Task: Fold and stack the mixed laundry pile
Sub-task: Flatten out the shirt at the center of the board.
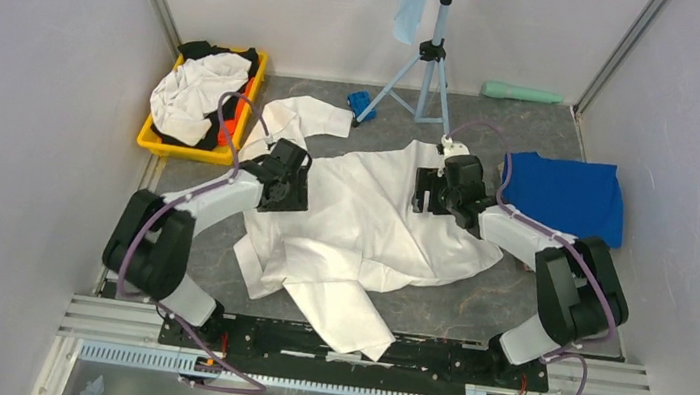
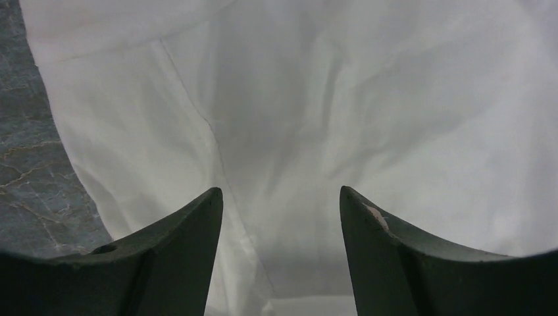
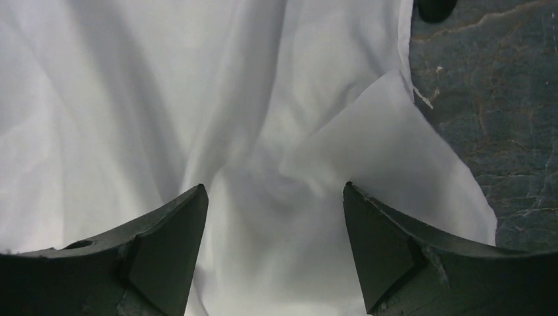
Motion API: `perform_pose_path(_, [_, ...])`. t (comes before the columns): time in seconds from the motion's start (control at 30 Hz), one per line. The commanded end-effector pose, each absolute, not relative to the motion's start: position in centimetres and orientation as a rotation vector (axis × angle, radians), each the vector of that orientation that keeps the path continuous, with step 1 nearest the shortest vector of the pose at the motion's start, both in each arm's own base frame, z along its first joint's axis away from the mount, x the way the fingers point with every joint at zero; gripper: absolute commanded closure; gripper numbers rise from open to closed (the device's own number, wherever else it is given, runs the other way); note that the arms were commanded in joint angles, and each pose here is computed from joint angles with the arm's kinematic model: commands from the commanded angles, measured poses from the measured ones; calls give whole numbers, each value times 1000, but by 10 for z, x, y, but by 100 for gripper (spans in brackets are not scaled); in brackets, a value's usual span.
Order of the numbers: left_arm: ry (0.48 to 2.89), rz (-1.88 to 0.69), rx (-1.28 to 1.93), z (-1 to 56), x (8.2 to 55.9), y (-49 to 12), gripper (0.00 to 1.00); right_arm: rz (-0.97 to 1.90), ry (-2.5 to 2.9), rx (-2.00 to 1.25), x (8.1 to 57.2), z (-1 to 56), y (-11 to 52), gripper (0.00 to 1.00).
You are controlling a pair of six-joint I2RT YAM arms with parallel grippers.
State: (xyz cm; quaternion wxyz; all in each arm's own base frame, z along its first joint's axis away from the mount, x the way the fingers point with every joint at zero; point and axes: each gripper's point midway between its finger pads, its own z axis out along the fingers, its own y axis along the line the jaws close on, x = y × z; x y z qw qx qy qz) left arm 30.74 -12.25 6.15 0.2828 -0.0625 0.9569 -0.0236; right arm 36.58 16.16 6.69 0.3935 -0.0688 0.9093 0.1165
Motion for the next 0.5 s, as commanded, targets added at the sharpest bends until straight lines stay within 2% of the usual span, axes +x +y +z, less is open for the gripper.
perform_pose_path(0.0, [2559, 7, -268, 35, 326, -115, 29, 179, 2329, -136, 366, 48, 143, 18])
perform_pose_path(0.3, [2592, 177, -344, 8, 354, -75, 30, 106, 2498, 1, 266, -8, 100, 20])
perform_pose_path(0.33, [2592, 190, -352, 7, 356, -70, 35, 115, 2503, 12, 257, -10, 99, 19])
perform_pose_path(0.47, [2570, 190, -390, 12, 369, -59, 36, 215, 2531, 43, 216, -24, 104, 19])
